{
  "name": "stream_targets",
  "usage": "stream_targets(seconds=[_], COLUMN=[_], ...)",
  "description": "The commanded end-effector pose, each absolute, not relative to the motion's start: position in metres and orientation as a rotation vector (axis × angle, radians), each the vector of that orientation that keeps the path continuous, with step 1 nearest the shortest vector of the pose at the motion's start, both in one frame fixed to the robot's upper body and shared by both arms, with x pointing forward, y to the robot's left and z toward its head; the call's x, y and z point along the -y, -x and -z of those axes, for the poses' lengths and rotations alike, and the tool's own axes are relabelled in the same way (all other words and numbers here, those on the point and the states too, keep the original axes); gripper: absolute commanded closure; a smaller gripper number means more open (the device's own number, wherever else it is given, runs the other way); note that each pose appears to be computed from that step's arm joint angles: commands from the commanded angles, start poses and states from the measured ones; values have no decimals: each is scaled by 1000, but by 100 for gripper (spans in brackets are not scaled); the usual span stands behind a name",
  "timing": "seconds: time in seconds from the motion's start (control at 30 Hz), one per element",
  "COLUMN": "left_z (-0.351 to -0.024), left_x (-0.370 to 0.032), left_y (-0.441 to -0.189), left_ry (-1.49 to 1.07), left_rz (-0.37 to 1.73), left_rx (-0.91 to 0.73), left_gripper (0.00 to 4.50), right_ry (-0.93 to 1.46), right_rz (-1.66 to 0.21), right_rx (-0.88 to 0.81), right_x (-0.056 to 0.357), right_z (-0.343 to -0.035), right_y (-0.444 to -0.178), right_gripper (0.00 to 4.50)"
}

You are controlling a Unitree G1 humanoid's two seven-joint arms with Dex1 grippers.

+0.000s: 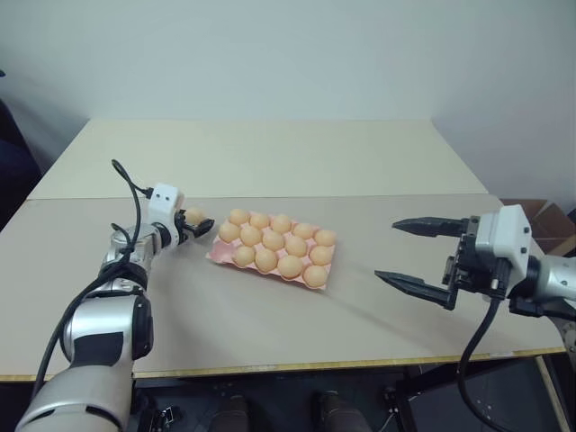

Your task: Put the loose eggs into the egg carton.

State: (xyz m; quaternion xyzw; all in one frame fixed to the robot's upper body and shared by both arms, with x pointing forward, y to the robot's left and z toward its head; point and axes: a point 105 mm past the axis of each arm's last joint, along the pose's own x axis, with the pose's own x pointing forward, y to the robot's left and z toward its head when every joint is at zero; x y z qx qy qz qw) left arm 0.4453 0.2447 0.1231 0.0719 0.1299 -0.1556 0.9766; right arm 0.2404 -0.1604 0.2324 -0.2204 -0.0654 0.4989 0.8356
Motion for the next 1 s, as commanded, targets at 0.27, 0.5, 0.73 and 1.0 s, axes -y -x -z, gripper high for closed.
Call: stream_targets(seconds=[0.27,0.5,0.73,1.0], left_z=[-135,-154,-202,-194], left_x=[-244,-262,-246,-222], left_y=[-453,-450,-433,-393], left_ry=[-179,-207,-150,-249], left_rz=[260,256,590,1015], left_rx=[-237,-181,-18,-71], left_gripper=[287,291,291,291], right_ry=[483,478,467,468], right_rz=[-1032,-1017,-1009,-1020], right_rx=[175,172,167,170], right_x=[158,159,160,159], right_z=[-243,-242,-239,-239], right_y=[-232,-231,-229,-231], right_gripper=[0,0,0,0])
